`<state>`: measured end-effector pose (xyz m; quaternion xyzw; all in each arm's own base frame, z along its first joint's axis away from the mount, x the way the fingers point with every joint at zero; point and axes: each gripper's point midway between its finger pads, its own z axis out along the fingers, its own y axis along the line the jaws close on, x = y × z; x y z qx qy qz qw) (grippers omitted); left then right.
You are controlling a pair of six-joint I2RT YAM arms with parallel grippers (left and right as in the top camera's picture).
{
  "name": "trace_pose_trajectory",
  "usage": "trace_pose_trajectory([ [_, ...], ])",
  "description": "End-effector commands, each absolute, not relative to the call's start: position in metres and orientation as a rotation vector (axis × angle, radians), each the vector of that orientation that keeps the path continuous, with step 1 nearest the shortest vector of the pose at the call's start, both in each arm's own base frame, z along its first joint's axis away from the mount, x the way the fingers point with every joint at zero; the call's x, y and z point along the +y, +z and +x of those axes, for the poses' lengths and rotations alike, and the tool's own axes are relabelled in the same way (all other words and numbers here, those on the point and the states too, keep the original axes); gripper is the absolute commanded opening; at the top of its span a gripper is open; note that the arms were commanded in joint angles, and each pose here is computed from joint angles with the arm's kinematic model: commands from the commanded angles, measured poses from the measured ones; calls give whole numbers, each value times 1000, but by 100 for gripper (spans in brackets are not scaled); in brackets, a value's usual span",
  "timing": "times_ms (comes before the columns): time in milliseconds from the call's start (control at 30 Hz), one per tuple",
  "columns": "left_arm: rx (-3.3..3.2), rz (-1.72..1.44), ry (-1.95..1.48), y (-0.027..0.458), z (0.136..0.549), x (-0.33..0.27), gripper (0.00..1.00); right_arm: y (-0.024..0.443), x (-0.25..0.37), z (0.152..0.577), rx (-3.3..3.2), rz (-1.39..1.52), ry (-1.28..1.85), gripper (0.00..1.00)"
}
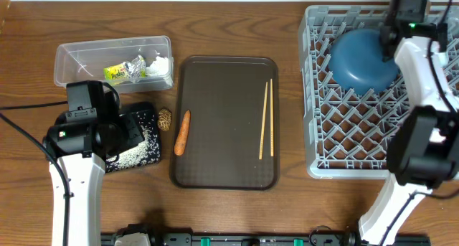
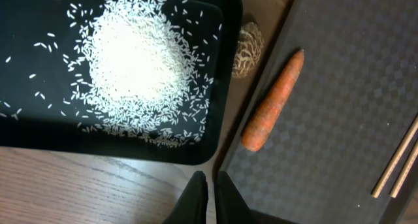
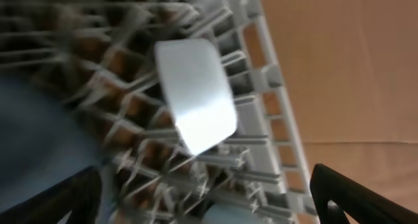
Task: Sort waste into correct bins and load items into the dishwasher rack
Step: 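Release the bowl and raise the right gripper from the rack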
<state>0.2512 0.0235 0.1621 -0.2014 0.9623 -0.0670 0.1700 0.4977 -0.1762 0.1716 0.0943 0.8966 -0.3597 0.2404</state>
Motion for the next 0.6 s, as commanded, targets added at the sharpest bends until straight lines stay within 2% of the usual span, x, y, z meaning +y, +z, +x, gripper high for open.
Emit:
trace_pose_trajectory([
  [0,2723,-590,-184,165,252,26,9,191,-132,497,2461,251,-651,96],
  [67,2723,-590,-184,165,252,26,14,200,-110,488,2494,227,-479,96],
  [167,2723,-590,-184,165,252,26,16,214,-59,472,2540,111,-107,98],
  [300,2724,-590,-184,165,252,26,26,235,8,445,2550,-29,308,90],
  [367,2724,-590,-184,165,252,26,26,238,32,432,2574,-59,409,88],
  [567,2724,-590,-184,165,252,26,45,222,110,391,2716,-272,490,87],
])
